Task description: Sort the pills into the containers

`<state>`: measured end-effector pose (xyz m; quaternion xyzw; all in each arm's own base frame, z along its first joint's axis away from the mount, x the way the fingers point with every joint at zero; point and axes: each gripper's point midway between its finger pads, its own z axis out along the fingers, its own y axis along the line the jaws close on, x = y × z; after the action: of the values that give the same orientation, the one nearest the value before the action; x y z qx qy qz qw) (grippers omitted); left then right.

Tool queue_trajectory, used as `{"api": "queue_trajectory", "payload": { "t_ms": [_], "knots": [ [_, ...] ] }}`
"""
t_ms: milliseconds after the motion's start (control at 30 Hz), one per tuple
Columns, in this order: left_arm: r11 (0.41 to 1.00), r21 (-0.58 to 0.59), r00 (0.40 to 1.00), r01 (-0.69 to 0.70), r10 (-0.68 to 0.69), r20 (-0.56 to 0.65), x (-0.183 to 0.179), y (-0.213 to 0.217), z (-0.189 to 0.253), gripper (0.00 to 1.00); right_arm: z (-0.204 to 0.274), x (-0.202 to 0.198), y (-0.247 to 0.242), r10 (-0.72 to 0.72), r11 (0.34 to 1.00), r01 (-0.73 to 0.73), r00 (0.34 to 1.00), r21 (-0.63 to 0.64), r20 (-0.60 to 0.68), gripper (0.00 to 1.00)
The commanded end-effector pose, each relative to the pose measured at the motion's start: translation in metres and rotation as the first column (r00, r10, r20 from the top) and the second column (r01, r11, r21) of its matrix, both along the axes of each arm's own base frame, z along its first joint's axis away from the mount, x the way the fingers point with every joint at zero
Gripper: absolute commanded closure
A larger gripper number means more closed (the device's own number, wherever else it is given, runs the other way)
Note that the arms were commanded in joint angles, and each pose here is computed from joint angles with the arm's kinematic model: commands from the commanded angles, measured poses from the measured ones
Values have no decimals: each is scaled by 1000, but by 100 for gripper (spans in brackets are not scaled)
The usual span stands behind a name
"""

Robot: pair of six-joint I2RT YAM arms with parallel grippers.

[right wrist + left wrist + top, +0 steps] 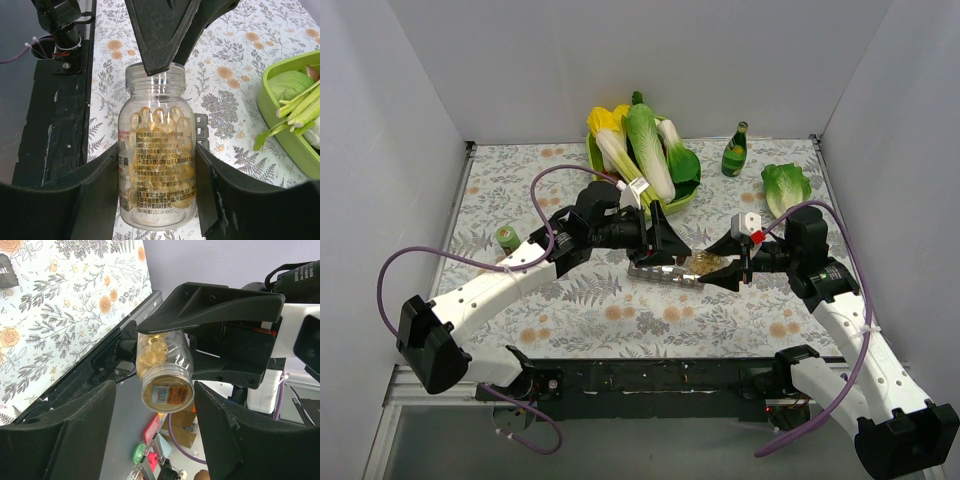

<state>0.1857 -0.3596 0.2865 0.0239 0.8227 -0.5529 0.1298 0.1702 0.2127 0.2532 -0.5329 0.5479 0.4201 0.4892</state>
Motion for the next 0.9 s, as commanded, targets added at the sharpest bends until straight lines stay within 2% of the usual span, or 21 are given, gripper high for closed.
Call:
{"api": "queue_trajectory", "payload": {
  "t_ms": [0, 133, 267, 400, 567, 633, 667, 733, 800, 833, 867],
  "knots": [
    [999, -32, 998, 37, -36, 44, -5, -5, 20, 40, 19, 0, 1, 11, 999, -13, 998, 30, 60, 96],
    [997, -38, 997, 62, -60, 38, -10, -8, 19, 48, 18, 0, 1, 10, 999, -11, 998, 31, 54, 96],
    [995, -53, 995, 89, -87, 39, -14, -9, 19, 61, 18, 1, 1, 8, 999, -10, 999, 34, 48, 96],
    [987, -67, 988, 144, -141, 55, -20, -11, 22, 67, 17, -3, 3, 21, 999, -21, 1000, 48, 16, 96],
    [963, -49, 960, 265, -259, 105, -29, -15, 15, 70, 13, -11, 6, 66, 995, -61, 996, 82, -61, 96],
    [954, 2, 952, 298, -298, 73, -31, -15, 0, 71, 14, -14, 8, 83, 992, -74, 992, 102, -95, 96],
    [945, 12, 938, 326, -325, 121, -30, -16, 4, 71, 10, -17, 8, 103, 990, -90, 988, 109, -118, 97],
    [937, 42, 930, 347, -350, 117, -31, -17, -2, 71, 12, -19, 10, 118, 987, -98, 981, 131, -153, 96],
    [924, 58, 904, 378, -381, 192, -31, -17, 4, 71, 4, -25, 10, 143, 983, -111, 964, 147, -226, 96],
    [921, 70, 900, 384, -390, 193, -32, -15, 3, 71, 8, -24, 12, 162, 977, -131, 967, 166, -195, 96],
    [909, 71, 883, 410, -415, 218, -34, -14, 6, 70, 2, -31, 12, 169, 977, -120, 938, 175, -303, 96]
  ]
}}
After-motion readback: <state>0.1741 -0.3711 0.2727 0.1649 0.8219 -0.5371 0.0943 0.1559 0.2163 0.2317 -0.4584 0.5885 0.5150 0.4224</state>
